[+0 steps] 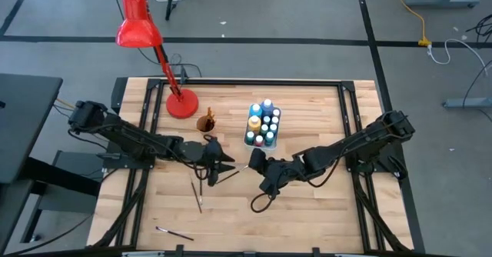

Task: Pick & Place Paint Supplies
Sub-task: Put the white paint brush into the orange cup

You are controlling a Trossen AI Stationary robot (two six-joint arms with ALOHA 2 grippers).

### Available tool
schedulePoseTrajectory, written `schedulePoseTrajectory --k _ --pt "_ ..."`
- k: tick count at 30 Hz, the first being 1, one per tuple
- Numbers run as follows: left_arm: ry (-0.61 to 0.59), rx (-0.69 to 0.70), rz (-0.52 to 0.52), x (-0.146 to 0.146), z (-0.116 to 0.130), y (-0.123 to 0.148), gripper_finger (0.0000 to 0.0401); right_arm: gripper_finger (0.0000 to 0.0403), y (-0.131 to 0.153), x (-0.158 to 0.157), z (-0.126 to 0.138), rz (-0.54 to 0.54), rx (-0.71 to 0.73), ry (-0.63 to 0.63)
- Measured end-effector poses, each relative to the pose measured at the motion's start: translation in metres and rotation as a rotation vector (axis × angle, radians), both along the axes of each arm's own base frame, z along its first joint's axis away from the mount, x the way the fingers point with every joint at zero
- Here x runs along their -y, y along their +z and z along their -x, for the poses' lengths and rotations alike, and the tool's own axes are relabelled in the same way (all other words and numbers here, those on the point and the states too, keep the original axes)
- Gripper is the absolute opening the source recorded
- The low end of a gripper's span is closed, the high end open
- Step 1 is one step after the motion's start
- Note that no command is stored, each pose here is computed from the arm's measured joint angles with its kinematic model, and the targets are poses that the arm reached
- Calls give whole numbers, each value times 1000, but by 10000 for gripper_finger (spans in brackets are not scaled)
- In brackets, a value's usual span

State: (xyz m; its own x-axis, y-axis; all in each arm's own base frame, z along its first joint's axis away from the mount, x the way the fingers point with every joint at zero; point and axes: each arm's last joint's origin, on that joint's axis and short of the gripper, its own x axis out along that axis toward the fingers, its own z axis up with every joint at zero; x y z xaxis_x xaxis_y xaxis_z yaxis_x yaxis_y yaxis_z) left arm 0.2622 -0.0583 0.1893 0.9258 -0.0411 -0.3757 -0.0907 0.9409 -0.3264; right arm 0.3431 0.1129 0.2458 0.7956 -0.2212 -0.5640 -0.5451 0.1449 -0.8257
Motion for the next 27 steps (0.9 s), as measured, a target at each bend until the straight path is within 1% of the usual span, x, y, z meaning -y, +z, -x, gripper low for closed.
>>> schedulePoseTrajectory --k 3,5,8,11,15,20,23,27 --pt "21 10 28 -3 -1 2 146 0 -1 0 1 5 -10 1" --pt "8 12 60 -4 -1 2 146 0 -1 2 0 11 -13 0" --pt "4 22 96 -6 -2 3 146 0 0 8 -2 53 -16 -3" --pt "2 41 106 -8 -3 5 146 0 1 13 -4 105 -2 -26" --pt "3 44 90 -10 -4 5 146 0 2 19 -6 141 0 -50" --pt "-3 49 33 -11 -4 5 144 0 6 20 -9 132 49 -55" --pt "22 53 -25 -12 -4 5 124 0 7 20 -10 127 61 -55" --pt "64 53 -47 -14 -4 5 65 1 6 20 -9 130 52 -57"
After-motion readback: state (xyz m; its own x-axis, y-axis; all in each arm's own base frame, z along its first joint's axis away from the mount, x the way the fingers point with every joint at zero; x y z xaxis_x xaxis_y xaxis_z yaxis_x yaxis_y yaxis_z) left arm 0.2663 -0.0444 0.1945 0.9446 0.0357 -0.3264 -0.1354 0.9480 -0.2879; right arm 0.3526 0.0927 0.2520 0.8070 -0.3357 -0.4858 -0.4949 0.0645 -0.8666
